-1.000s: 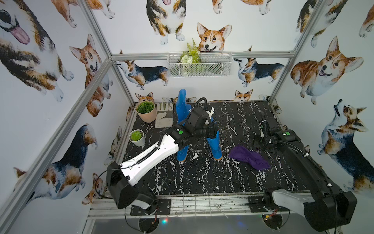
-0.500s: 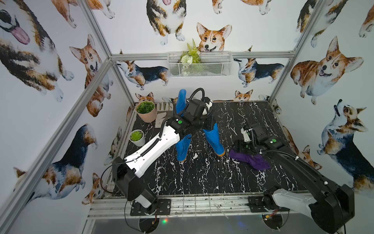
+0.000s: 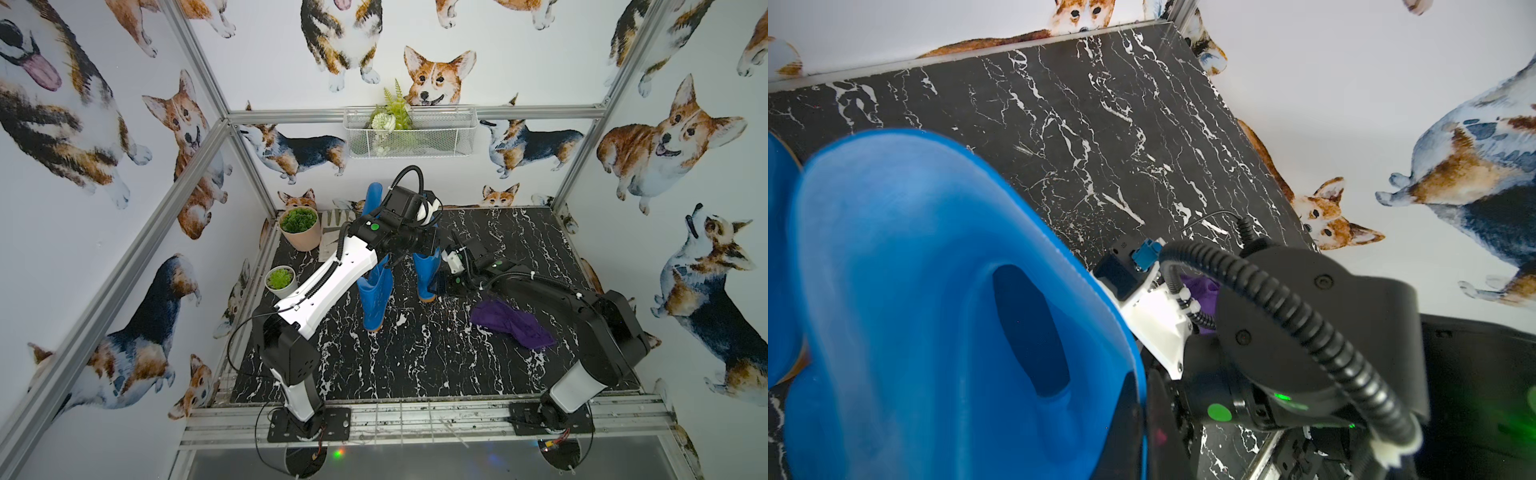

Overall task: Wipe the rubber boots with a cloth
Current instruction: Place the rubber boot at the center of the board, then reset both arms

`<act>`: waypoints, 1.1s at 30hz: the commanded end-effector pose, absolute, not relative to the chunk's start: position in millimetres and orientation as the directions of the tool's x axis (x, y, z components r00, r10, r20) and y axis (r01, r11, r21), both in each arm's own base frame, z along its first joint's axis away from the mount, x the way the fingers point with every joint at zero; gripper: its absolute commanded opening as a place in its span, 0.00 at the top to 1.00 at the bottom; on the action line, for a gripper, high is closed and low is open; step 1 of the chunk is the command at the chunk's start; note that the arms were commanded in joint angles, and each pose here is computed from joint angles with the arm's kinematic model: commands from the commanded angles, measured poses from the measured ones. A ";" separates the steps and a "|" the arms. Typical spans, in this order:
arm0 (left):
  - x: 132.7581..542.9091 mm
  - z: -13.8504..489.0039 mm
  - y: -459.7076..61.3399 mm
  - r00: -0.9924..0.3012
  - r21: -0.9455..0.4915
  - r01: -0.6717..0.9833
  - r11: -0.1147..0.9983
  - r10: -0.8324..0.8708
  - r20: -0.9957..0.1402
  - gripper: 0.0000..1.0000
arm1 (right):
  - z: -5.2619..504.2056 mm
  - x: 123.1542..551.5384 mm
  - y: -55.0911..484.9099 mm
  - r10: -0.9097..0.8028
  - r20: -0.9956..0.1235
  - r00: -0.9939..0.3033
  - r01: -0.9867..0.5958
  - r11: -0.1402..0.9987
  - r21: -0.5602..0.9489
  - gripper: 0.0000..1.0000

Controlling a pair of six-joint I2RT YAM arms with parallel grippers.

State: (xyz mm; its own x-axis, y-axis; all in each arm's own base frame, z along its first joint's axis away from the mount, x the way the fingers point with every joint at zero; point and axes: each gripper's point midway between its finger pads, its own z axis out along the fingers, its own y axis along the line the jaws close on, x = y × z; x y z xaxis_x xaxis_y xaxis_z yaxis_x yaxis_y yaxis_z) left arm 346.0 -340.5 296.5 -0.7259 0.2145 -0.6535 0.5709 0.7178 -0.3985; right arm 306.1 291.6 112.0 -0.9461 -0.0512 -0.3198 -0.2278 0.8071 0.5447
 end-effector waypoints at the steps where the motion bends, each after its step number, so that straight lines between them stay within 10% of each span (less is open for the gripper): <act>1: 345.6 298.9 -343.3 -0.701 -0.386 0.613 0.689 0.249 -0.668 1.00 | 109.1 309.9 304.6 -0.063 -0.313 -0.948 -0.244 0.777 0.581 0.36; 4: 348.7 292.0 -340.0 -0.708 -0.371 0.602 0.707 0.259 -0.657 0.96 | 97.4 309.7 304.4 -0.071 -0.286 -0.955 -0.231 0.784 0.576 0.33; 11: 348.0 314.5 -330.8 -0.663 -0.316 0.623 0.716 0.269 -0.699 0.49 | 111.1 314.4 265.7 -0.025 -0.321 -0.947 -0.195 0.838 0.510 0.26; 22: 350.3 380.9 -274.3 -0.515 -0.153 0.583 0.798 0.217 -0.829 0.45 | 146.5 326.9 172.2 0.094 -0.450 -0.888 -0.092 0.922 0.376 0.10; 33: 340.3 428.2 -37.7 -0.267 -0.025 -0.030 0.999 -0.032 -0.963 0.06 | 210.4 354.4 5.3 0.262 -0.698 -0.667 0.285 0.955 0.087 0.01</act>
